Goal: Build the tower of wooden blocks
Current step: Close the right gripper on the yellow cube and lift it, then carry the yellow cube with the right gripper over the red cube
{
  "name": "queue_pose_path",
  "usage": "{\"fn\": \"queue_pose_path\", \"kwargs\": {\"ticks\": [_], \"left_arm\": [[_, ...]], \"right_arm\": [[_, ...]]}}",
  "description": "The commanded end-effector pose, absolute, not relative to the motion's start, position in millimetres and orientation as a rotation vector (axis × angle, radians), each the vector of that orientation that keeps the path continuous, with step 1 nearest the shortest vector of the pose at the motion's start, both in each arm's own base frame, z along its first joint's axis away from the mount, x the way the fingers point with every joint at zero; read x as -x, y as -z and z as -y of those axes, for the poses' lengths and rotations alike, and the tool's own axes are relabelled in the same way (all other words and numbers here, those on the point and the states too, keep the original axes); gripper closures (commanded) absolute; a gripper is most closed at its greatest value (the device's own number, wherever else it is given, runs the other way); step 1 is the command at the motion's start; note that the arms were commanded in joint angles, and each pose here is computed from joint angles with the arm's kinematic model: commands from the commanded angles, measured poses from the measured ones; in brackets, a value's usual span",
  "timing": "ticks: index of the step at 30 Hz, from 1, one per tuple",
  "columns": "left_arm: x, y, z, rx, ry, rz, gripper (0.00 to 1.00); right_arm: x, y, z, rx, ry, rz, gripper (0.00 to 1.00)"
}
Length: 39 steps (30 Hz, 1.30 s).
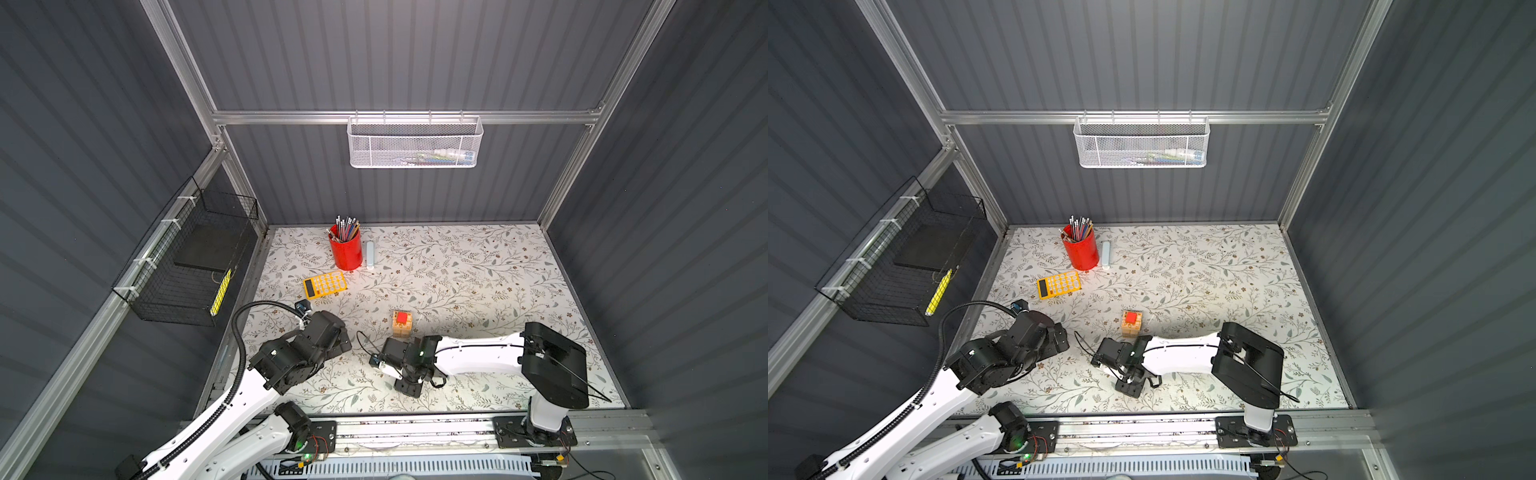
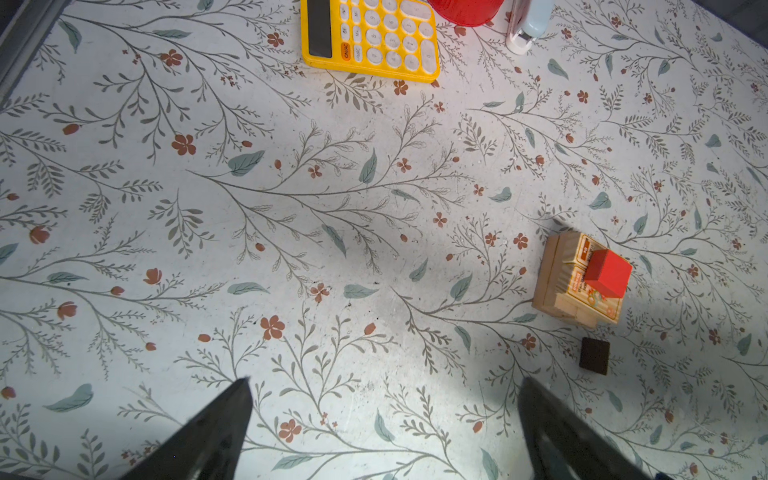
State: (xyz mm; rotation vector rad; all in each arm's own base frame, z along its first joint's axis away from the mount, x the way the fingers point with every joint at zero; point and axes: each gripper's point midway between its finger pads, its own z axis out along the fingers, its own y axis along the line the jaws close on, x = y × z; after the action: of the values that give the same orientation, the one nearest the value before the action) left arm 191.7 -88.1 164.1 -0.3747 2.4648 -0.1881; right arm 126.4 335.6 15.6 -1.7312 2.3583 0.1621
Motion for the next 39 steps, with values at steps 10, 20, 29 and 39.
{"fn": "queue_pose_path", "kwargs": {"ticks": [10, 20, 29, 39], "left_arm": [[-188, -157, 83, 0.387, 0.141, -2.482, 0.0], [-189, -157, 84, 0.385, 0.144, -2.48, 0.0], [-191, -161, 84, 0.373, 0.144, -2.467, 0.0], [-204, -173, 95, 0.316, 0.143, -2.452, 0.0]], "right_arm": [[-125, -13, -326, 1.724, -0.153, -2.438, 0.58], [-125, -16, -333, 1.61, -0.261, -2.532, 0.65], [-129, -35, -332, 1.585, -0.285, -2.522, 0.76], [-162, -98, -321, 1.586, -0.302, -2.372, 0.82]]}}
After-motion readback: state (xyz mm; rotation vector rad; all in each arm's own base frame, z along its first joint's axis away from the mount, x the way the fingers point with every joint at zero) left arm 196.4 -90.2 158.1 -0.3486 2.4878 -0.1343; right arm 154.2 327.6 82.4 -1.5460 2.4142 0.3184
